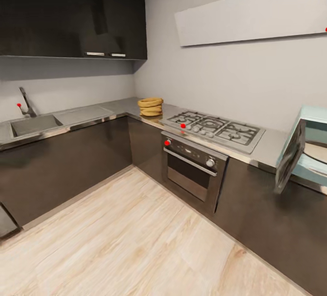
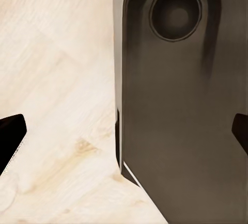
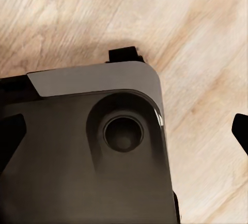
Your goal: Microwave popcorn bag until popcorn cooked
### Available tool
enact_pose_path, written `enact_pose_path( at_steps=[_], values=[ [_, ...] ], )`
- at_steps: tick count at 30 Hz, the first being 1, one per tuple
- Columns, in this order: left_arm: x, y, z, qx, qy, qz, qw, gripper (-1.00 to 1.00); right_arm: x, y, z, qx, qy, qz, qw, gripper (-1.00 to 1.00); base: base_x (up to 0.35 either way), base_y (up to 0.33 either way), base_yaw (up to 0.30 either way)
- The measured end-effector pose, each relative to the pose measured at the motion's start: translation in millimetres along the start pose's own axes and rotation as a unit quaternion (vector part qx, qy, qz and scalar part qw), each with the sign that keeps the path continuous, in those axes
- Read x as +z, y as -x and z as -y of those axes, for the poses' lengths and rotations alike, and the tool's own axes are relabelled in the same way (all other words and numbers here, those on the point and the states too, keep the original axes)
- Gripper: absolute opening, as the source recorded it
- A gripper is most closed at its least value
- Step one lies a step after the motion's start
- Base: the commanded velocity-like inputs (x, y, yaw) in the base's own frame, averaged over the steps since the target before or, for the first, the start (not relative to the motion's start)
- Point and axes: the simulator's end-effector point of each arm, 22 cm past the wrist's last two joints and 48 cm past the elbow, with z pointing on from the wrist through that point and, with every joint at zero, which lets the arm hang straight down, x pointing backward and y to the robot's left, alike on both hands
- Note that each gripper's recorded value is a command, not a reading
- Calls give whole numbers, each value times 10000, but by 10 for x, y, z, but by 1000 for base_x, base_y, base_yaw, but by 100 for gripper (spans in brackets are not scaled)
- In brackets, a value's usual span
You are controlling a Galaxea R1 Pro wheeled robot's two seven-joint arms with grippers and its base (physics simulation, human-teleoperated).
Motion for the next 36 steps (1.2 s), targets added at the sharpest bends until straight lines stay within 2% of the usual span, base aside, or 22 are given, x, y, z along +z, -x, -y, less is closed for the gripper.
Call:
enact_pose_path(
  at_steps=[7, 24, 36],
  values=[
    [0, 0, -1, 1, 1, -1, 10000, 100, 0, -1, -2, 1, 5, 0, 10000, 100, 107, 282, -24],
    [0, 1, 11, 0, -7, 0, 10000, 100, 0, 0, -2, 1, 6, 0, 10000, 100, 105, 282, -243],
    [0, 0, 10, -1, -7, 0, 10000, 100, 0, 4, -3, 0, 6, 7, 10000, 100, 100, 282, -11]
  ],
)
